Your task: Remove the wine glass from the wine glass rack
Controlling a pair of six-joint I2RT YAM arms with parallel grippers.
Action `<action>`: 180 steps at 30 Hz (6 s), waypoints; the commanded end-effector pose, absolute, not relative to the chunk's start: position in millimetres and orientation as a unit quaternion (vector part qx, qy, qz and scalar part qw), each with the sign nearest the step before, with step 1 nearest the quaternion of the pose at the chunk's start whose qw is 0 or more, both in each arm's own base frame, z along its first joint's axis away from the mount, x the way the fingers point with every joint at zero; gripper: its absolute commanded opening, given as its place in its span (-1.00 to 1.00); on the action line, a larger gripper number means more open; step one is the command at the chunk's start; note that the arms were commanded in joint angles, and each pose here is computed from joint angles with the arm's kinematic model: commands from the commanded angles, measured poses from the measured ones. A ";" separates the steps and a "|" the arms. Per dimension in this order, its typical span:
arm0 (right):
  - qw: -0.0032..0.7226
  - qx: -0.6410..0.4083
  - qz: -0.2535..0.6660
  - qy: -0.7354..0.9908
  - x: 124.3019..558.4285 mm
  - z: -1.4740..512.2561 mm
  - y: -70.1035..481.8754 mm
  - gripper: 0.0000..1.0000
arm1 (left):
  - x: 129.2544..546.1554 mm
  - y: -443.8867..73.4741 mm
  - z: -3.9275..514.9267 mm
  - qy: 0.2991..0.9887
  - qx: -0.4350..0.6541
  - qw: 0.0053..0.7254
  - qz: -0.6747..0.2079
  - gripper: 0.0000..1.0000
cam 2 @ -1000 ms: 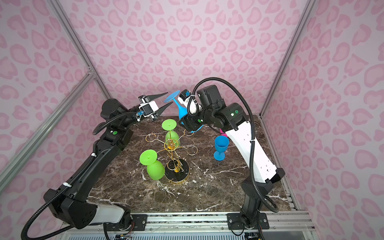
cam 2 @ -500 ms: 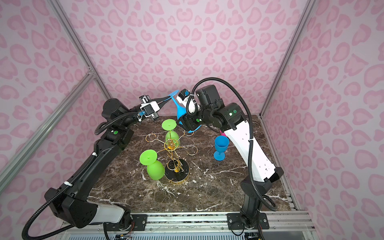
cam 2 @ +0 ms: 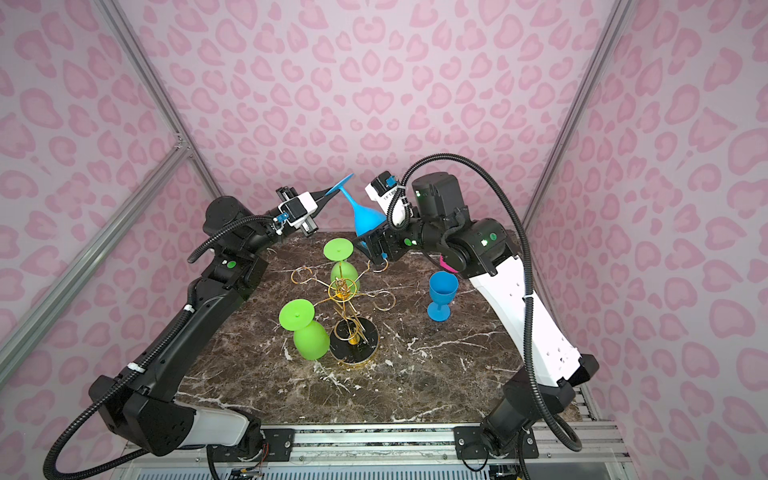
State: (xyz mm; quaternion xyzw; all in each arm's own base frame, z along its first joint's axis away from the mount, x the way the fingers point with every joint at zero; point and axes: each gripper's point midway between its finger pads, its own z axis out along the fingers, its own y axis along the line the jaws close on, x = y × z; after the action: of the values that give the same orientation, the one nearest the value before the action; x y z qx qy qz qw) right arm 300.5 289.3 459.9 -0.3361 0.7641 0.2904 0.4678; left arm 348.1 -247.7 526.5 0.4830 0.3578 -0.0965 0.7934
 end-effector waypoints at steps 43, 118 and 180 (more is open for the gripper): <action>0.589 -0.228 0.451 0.630 343.4 530.2 282.4 -0.34 | 364.0 -193.4 563.7 0.487 0.271 0.775 -0.297 -0.94; 0.164 -0.267 -0.047 0.948 446.4 209.5 171.7 -1.00 | 332.8 -26.2 438.4 0.642 0.013 0.758 -0.113 0.94; 0.401 -0.197 0.142 0.883 438.5 361.5 189.4 0.20 | 257.2 -48.0 386.0 0.742 -0.116 0.591 -0.296 0.79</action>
State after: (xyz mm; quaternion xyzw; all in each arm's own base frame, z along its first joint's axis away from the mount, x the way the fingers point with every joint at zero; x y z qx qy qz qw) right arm 429.0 173.6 329.3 -0.2110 0.9166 0.0798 0.3300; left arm 274.8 -36.3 411.8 -0.1006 0.6992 -0.2596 0.6585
